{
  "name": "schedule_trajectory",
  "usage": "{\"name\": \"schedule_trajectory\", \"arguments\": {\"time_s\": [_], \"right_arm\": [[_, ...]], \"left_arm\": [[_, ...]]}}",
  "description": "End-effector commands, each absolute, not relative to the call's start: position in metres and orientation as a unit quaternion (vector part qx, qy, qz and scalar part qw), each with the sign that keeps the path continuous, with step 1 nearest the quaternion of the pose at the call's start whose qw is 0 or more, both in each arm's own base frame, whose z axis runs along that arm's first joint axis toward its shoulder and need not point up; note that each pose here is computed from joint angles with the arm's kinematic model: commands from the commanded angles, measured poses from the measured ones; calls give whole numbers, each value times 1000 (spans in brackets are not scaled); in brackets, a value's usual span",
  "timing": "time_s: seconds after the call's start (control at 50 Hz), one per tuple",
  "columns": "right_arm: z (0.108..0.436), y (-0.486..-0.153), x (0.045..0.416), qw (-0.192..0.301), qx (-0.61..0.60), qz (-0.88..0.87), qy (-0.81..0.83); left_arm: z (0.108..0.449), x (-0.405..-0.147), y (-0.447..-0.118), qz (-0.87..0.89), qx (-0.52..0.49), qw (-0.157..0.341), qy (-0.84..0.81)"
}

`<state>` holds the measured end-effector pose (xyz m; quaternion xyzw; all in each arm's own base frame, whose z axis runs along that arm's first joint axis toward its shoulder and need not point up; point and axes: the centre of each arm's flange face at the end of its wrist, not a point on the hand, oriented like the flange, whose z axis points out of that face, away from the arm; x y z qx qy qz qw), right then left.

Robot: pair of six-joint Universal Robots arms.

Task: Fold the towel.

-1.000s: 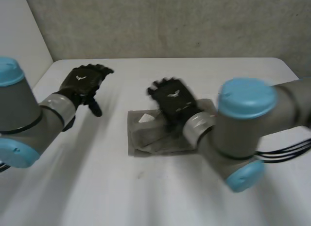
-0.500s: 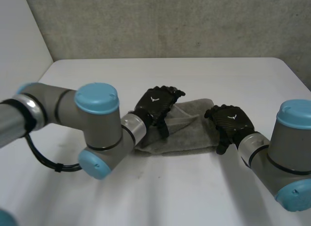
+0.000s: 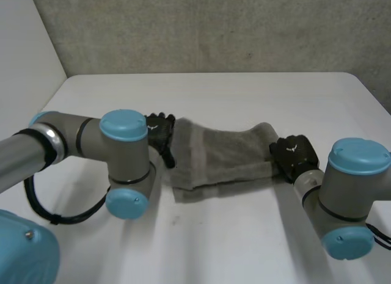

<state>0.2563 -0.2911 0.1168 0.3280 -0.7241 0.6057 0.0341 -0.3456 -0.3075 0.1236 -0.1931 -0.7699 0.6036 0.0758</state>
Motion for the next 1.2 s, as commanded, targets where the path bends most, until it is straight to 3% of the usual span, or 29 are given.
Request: {"name": "schedule_trajectory", "arguments": {"time_s": [0.02, 0.16, 0.22, 0.26, 0.28, 0.32, 0.4, 0.5, 0.54, 0.58, 0.6, 0.64, 0.76, 0.98, 1.1, 1.2], "right_arm": [[146, -292, 292, 39, 358, 652, -667], [170, -271, 351, 16, 424, 687, -590], [170, -248, 381, -11, 479, 687, -546], [156, -220, 405, -61, 543, 670, -503], [156, -220, 405, -61, 543, 670, -503], [137, -199, 417, -101, 591, 643, -477], [117, -193, 417, -104, 606, 619, -488], [125, -196, 419, -108, 585, 626, -505], [138, -200, 419, -122, 559, 637, -516], [175, -204, 415, -178, 490, 655, -547], [176, -204, 415, -178, 490, 655, -547], [205, -211, 402, -228, 412, 658, -587], [240, -246, 344, -228, 274, 667, -655], [221, -281, 288, -209, 159, 584, -768], [202, -289, 295, -223, 168, 551, -787], [189, -290, 308, -241, 190, 526, -793]], "left_arm": [[131, -331, -282, 586, -200, 73, -782], [156, -319, -272, 599, -189, 74, -775], [168, -306, -270, 604, -176, 69, -774], [177, -280, -279, 608, -149, 48, -778], [177, -280, -279, 608, -149, 48, -778], [183, -255, -287, 615, -124, 27, -778], [187, -235, -295, 622, -102, 12, -777], [186, -226, -301, 620, -98, 13, -778], [186, -229, -300, 620, -107, 23, -777], [192, -239, -299, 626, -126, 49, -768], [192, -239, -299, 626, -126, 50, -768], [201, -253, -296, 635, -144, 79, -754], [221, -293, -284, 658, -172, 135, -721], [202, -359, -278, 625, -183, 260, -713], [166, -371, -286, 591, -201, 261, -736], [149, -367, -288, 569, -201, 246, -759]]}}
